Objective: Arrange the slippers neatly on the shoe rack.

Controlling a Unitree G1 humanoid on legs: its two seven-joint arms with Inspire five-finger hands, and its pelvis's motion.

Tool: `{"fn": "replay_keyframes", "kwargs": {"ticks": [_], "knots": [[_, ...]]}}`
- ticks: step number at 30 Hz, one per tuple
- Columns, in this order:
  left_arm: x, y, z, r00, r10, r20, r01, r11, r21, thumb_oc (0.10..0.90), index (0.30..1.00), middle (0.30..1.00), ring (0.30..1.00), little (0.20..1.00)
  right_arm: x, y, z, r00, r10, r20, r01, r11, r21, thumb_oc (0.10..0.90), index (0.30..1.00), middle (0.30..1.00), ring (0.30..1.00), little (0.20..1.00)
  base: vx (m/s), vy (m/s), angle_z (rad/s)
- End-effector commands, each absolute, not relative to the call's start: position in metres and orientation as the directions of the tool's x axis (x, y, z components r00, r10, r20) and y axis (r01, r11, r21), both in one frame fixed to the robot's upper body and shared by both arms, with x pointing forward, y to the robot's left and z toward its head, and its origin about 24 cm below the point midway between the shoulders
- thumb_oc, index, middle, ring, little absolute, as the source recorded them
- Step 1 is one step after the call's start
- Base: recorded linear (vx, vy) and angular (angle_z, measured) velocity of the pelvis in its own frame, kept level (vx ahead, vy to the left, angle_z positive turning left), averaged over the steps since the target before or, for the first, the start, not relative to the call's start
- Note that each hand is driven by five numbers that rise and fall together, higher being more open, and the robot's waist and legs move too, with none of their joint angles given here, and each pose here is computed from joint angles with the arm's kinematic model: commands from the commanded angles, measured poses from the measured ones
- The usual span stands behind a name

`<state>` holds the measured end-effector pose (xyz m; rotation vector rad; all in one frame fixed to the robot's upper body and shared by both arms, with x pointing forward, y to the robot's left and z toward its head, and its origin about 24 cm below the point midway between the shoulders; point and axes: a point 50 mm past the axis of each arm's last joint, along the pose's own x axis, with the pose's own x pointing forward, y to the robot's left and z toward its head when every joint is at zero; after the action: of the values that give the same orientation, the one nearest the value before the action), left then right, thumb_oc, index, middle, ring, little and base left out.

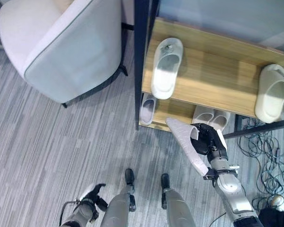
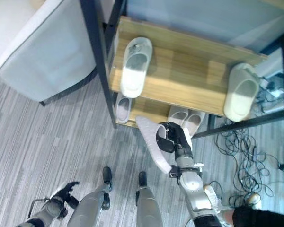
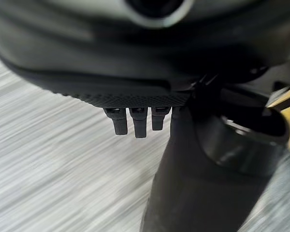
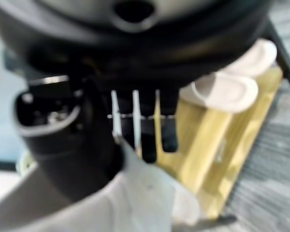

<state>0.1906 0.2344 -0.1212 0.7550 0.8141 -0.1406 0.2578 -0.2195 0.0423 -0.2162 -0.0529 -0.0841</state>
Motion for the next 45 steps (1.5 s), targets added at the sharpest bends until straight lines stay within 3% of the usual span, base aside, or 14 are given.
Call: {"fn": "replay_keyframes", "kwargs": {"ticks": [1,14,15,19,22,24,27,28,30,35,37,38,42,45], "knots": [[0.159,0.220,-0.138,0.645,0.116,-0.756,0.440,0.752,0.491,0.800,0.900,0.900,0.900,0.900,0.254,-0.247,0.077,0.957,-0.166,0.239,0.221,0.949,-0.226,0.400,0.300,0.300,0.300,0.300,-0.02,-0.093,0.19],[0.187,0.209,-0.122,0.747,0.103,-0.657,0.296,0.833,0.467,0.800,0.900,0.900,0.900,0.900,0.261,-0.275,0.092,0.903,-0.292,0.316,0.383,0.879,-0.282,0.400,0.300,0.300,0.300,0.300,-0.07,-0.134,0.27],[0.211,0.208,-0.098,0.849,0.063,-0.524,0.255,0.820,0.512,0.800,0.900,0.900,0.900,0.900,0.266,-0.278,0.096,0.902,-0.284,0.327,0.388,0.864,-0.320,0.400,0.300,0.300,0.300,0.300,-0.07,-0.057,0.11],[0.238,0.202,-0.053,0.954,-0.050,-0.295,0.213,0.806,0.552,0.800,0.900,0.900,0.900,0.900,0.275,-0.277,0.117,0.895,-0.211,0.394,0.371,0.840,-0.395,0.400,0.300,0.300,0.300,0.300,-0.10,-0.060,0.22],[0.247,0.197,-0.031,0.973,-0.115,-0.202,0.209,0.815,0.541,0.800,0.900,0.900,0.900,0.900,0.281,-0.274,0.134,0.883,-0.156,0.444,0.361,0.830,-0.426,0.400,0.300,0.300,0.300,0.300,-0.10,-0.045,0.09],[0.264,0.178,0.012,0.979,-0.203,0.004,0.170,0.829,0.533,0.800,0.900,0.900,0.900,0.900,0.294,-0.265,0.164,0.849,-0.092,0.520,0.369,0.808,-0.459,0.400,0.300,0.300,0.300,0.300,-0.09,-0.059,0.07],[0.277,0.151,0.062,0.921,-0.317,0.225,0.144,0.816,0.560,0.800,0.900,0.900,0.900,0.900,0.306,-0.249,0.210,0.771,-0.009,0.637,0.391,0.796,-0.462,0.400,0.300,0.300,0.300,0.300,-0.18,-0.008,0.03],[0.282,0.126,0.083,0.866,-0.384,0.319,0.150,0.810,0.567,0.800,0.900,0.900,0.900,0.900,0.311,-0.228,0.244,0.687,0.053,0.725,0.395,0.810,-0.434,0.400,0.300,0.300,0.300,0.300,-0.20,0.015,0.06],[0.283,0.111,0.090,0.831,-0.430,0.352,0.170,0.800,0.576,0.800,0.900,0.900,0.900,0.900,0.312,-0.218,0.259,0.642,0.071,0.763,0.402,0.816,-0.414,0.400,0.300,0.300,0.300,0.300,-0.12,0.008,-0.14],[0.279,0.063,0.121,0.712,-0.508,0.485,0.233,0.822,0.520,0.800,0.900,0.900,0.900,0.900,0.305,-0.193,0.343,0.378,0.084,0.922,0.536,0.792,-0.292,0.400,0.300,0.300,0.300,0.300,-0.06,0.007,0.15],[0.276,0.050,0.130,0.675,-0.547,0.495,0.301,0.817,0.492,0.800,0.900,0.900,0.900,0.900,0.297,-0.192,0.371,0.283,0.075,0.956,0.594,0.769,-0.236,0.400,0.300,0.300,0.300,0.300,0.00,0.025,-0.01],[0.269,0.036,0.142,0.606,-0.617,0.502,0.393,0.781,0.485,0.800,0.900,0.900,0.900,0.900,0.293,-0.192,0.397,0.213,0.041,0.976,0.626,0.762,-0.168,0.400,0.300,0.300,0.300,0.300,0.00,0.046,0.00],[0.259,0.033,0.174,0.516,-0.633,0.577,0.465,0.773,0.432,0.800,0.900,0.900,0.900,0.900,0.287,-0.191,0.429,0.126,0.008,0.992,0.678,0.730,-0.092,0.400,0.300,0.300,0.300,0.300,0.01,0.027,0.04],[0.240,0.044,0.199,0.447,-0.600,0.664,0.490,0.785,0.379,0.800,0.900,0.900,0.900,0.900,0.291,-0.206,0.441,0.125,-0.082,0.989,0.706,0.708,-0.031,0.400,0.300,0.300,0.300,0.300,0.00,0.018,0.07]]}}
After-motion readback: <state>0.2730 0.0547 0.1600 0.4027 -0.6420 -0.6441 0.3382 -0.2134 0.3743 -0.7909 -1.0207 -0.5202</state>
